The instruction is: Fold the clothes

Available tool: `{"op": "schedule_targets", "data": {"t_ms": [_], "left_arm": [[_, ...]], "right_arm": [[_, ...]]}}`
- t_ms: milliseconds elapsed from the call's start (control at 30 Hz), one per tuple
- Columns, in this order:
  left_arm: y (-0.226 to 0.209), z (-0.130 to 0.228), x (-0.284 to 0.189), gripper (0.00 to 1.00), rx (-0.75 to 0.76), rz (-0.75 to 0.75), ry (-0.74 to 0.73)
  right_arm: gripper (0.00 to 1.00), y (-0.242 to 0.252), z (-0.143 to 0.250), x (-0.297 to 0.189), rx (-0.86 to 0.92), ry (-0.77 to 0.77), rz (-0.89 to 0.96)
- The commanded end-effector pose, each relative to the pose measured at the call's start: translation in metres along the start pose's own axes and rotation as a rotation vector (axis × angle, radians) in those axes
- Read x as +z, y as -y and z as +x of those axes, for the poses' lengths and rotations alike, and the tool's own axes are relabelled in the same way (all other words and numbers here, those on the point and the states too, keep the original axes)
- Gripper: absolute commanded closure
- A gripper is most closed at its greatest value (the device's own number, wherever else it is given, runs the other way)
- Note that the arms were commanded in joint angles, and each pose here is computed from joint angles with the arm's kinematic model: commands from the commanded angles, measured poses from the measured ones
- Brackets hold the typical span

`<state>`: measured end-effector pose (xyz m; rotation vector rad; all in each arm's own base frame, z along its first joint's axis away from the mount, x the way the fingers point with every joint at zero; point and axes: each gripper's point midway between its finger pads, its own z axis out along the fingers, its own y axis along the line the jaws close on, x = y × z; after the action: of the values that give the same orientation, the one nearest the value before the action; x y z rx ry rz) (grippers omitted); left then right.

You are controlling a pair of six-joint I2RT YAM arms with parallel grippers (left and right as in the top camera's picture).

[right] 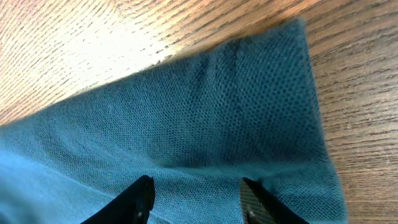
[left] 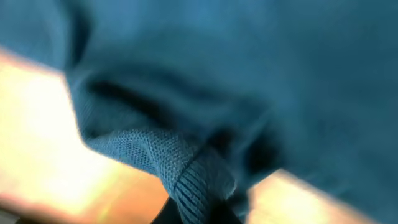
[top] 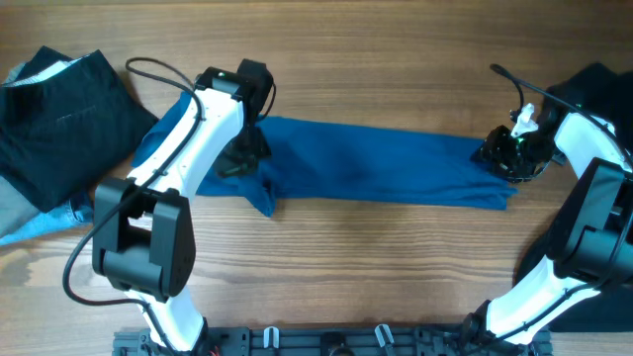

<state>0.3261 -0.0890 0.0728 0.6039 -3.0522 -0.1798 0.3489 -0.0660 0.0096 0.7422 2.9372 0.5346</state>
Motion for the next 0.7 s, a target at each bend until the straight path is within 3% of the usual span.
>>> {"op": "schedule_targets", "data": {"t_ms": [0, 100, 233, 667], "left_arm": [[0.037, -0.03, -0.017, 0.96, -0.026, 0.214, 0.081], [0.065, -0.059, -0.028, 0.96, -0.042, 0.357, 0.183], [0.083, -0.084, -0.041, 0.96, -0.066, 0.441, 0.285], [0.088, -0.081, -0.004, 0.88, -0.06, 0.389, 0.221]], "right_arm": [[0.51, 0.007, 0.003, -0.001, -0.014, 0.003, 0.045], [0.51, 0.007, 0.003, -0.001, -0.014, 0.003, 0.045], [0.5, 0.007, 0.003, -0.001, -0.014, 0.002, 0.045], [0.5, 0.008, 0.003, -0.001, -0.014, 0.003, 0.048]]}}
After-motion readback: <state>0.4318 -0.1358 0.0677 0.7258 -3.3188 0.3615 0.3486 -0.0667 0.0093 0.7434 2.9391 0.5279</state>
